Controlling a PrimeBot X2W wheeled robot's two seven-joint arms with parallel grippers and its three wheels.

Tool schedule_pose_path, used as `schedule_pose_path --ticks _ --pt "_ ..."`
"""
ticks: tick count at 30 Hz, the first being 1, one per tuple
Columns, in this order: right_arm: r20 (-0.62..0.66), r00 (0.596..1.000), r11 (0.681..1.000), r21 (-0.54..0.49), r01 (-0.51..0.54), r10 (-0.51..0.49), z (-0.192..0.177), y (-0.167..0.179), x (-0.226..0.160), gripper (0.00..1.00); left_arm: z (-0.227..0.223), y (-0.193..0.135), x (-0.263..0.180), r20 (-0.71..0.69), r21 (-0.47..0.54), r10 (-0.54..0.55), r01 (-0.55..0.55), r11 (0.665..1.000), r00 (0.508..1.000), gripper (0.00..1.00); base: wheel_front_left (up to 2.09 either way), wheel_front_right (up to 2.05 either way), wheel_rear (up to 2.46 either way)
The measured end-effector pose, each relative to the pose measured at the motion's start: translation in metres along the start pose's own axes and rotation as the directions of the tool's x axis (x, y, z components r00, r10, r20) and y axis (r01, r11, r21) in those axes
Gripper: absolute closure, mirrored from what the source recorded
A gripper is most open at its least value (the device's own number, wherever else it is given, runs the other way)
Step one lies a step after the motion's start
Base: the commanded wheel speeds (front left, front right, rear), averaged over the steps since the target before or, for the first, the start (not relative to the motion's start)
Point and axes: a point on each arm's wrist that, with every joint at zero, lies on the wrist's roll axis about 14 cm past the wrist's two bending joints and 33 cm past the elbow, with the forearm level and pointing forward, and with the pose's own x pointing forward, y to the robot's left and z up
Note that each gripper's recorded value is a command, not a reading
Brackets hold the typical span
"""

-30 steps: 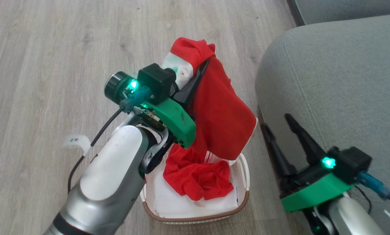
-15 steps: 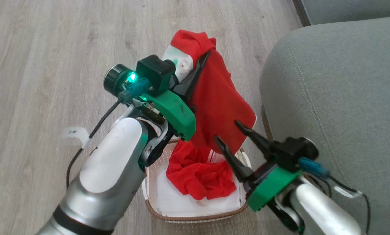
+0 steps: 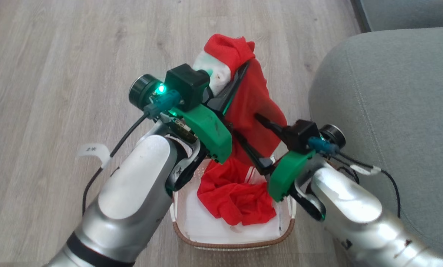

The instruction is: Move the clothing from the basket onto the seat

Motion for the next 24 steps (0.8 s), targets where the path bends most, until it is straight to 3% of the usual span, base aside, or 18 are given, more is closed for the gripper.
schedule_pose_path --ticks 7,13,15,18,24 --pt "-0.034 0.999 1.000 0.003 -0.005 0.005 -0.002 -0.007 0.019 0.00 0.003 0.004 0.000 0.005 0.001 0.008 -0.008 1.000 1.000 1.00 0.00 0.00 0.00" --pt "0.011 1.000 1.000 0.013 -0.014 0.013 0.019 -0.006 0.034 0.00 -0.001 0.001 -0.001 -0.004 -0.010 0.000 0.000 1.000 1.000 1.00 0.00 0.00 0.00" --pt "0.014 1.000 1.000 0.017 -0.012 0.012 0.019 -0.006 0.035 0.26 -0.001 0.001 -0.001 -0.004 -0.011 0.000 0.000 1.000 1.000 1.00 0.00 0.00 0.00" --pt "0.023 1.000 1.000 0.026 0.003 -0.004 0.022 -0.011 0.035 1.00 -0.002 0.001 -0.001 -0.006 -0.011 -0.001 0.001 1.000 1.000 1.00 0.00 0.00 0.00" --pt "0.048 0.999 1.000 0.025 0.015 -0.017 0.030 -0.015 0.034 1.00 -0.001 -0.002 0.000 -0.004 -0.014 -0.008 0.008 1.000 1.000 1.00 0.00 0.00 0.00"
